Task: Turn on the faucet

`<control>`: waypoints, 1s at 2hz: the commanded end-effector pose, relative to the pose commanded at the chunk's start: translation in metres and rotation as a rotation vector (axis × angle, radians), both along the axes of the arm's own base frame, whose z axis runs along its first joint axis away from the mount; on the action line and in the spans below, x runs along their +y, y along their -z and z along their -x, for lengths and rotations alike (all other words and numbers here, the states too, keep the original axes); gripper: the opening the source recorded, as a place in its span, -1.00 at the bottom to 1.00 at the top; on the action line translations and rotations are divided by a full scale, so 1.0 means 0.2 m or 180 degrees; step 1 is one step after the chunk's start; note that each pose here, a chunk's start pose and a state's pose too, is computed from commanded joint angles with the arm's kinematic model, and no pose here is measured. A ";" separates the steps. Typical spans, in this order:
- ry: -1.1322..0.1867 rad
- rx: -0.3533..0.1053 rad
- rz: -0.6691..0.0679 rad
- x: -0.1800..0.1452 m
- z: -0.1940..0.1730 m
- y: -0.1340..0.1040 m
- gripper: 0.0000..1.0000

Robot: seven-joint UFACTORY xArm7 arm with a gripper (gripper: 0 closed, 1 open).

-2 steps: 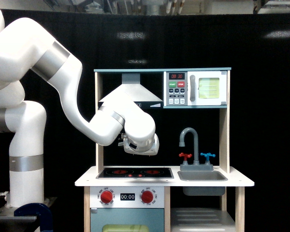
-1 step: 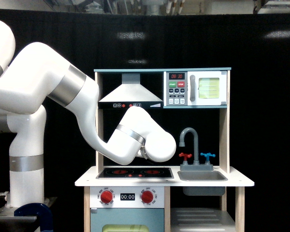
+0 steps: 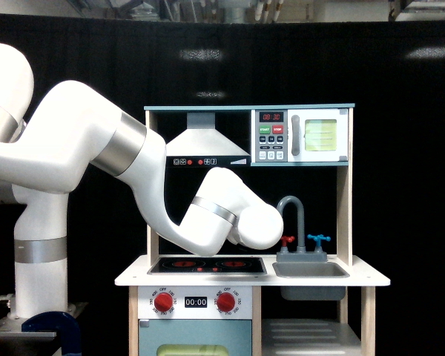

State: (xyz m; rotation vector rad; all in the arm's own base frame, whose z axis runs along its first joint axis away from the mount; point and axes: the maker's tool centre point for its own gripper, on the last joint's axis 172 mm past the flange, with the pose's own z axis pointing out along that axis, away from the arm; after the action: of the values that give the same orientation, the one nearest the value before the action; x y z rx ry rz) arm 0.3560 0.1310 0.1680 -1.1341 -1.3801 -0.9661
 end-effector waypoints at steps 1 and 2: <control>0.0000 0.0000 0.0000 0.36 0.03 -0.11 1.00; 0.0000 0.0000 0.0000 0.67 -0.09 -0.13 1.00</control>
State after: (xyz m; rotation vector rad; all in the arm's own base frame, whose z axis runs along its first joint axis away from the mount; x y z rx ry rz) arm 0.3740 0.2650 0.1930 -1.1341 -1.3801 -0.9661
